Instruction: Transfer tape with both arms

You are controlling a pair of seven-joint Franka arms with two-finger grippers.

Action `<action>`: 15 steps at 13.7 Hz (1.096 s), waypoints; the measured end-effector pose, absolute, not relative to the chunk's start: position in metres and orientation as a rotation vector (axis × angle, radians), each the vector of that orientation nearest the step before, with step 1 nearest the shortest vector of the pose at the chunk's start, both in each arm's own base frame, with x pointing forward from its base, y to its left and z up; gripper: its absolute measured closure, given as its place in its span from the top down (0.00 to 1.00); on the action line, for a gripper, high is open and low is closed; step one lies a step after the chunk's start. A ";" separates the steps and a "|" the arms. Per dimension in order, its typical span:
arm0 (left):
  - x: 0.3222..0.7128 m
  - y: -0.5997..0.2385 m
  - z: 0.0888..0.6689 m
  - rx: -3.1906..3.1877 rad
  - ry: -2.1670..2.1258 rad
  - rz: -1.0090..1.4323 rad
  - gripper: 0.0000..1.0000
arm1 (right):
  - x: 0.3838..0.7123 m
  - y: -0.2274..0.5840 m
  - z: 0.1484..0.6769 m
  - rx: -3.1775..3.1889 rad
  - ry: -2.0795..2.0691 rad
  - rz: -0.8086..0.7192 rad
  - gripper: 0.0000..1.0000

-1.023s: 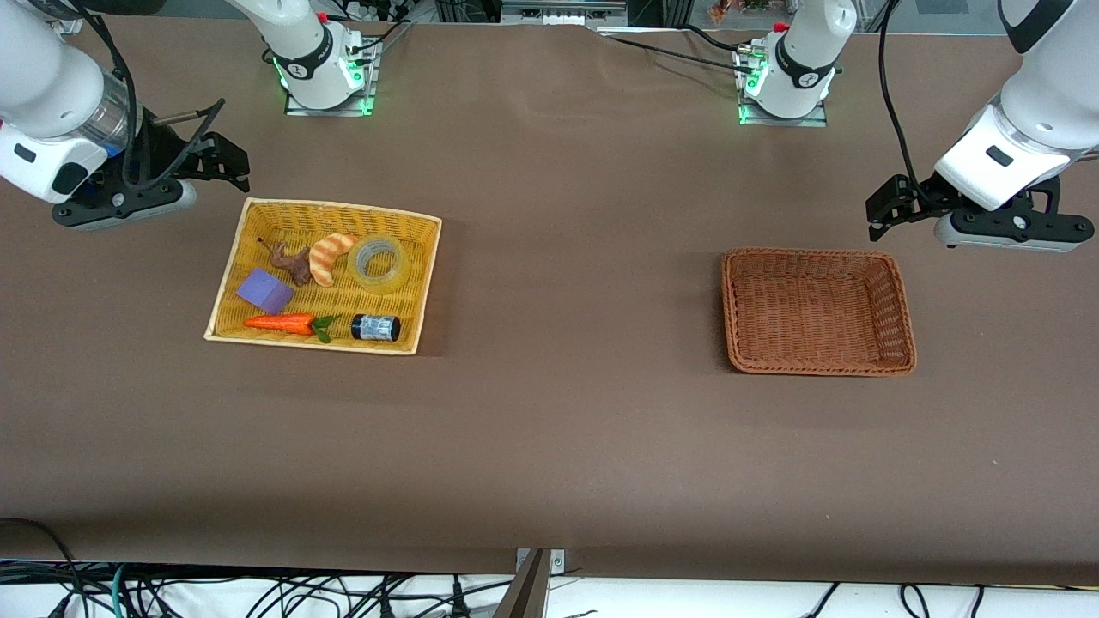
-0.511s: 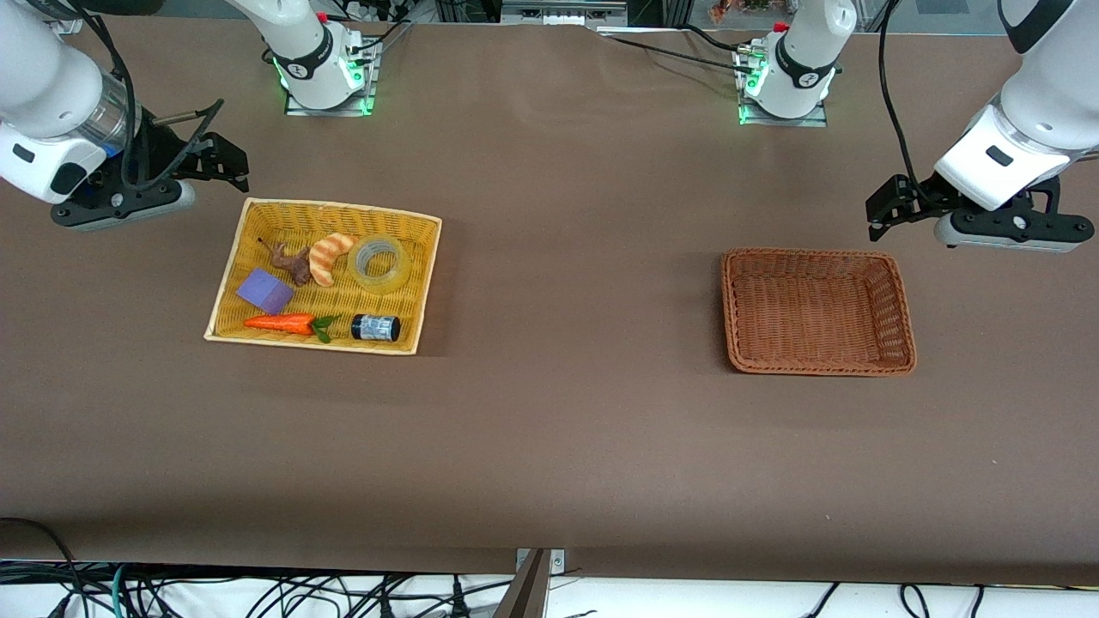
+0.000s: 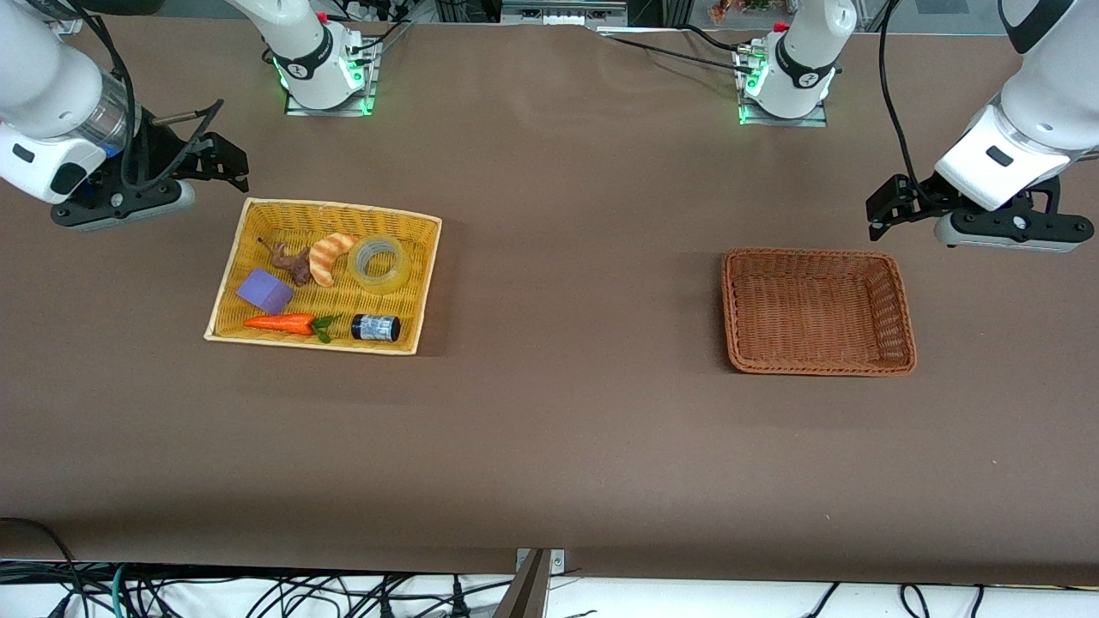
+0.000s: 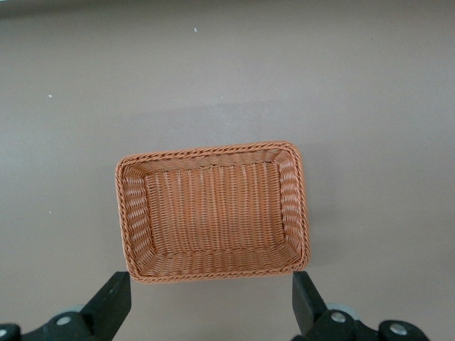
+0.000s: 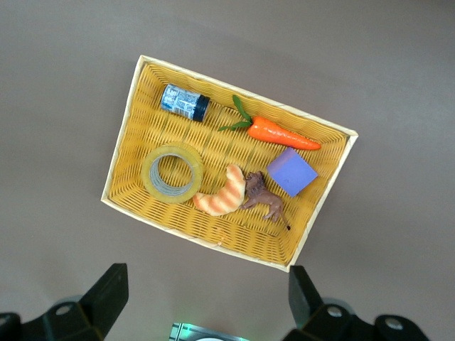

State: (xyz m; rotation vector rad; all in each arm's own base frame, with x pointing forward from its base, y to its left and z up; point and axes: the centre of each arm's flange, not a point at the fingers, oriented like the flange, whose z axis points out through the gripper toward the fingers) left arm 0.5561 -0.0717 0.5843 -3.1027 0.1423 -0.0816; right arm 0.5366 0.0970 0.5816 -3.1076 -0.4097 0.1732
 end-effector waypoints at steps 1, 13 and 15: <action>0.556 -0.072 0.584 -3.103 0.142 -0.081 1.00 | 0.537 0.097 0.581 -3.108 -0.410 0.175 1.00; 0.556 -0.073 0.587 -3.103 0.145 -0.090 1.00 | 0.536 0.095 0.575 -3.107 -0.404 0.194 1.00; 0.556 -0.073 0.587 -3.103 0.146 -0.090 1.00 | 0.536 0.096 0.560 -3.110 -0.383 0.220 1.00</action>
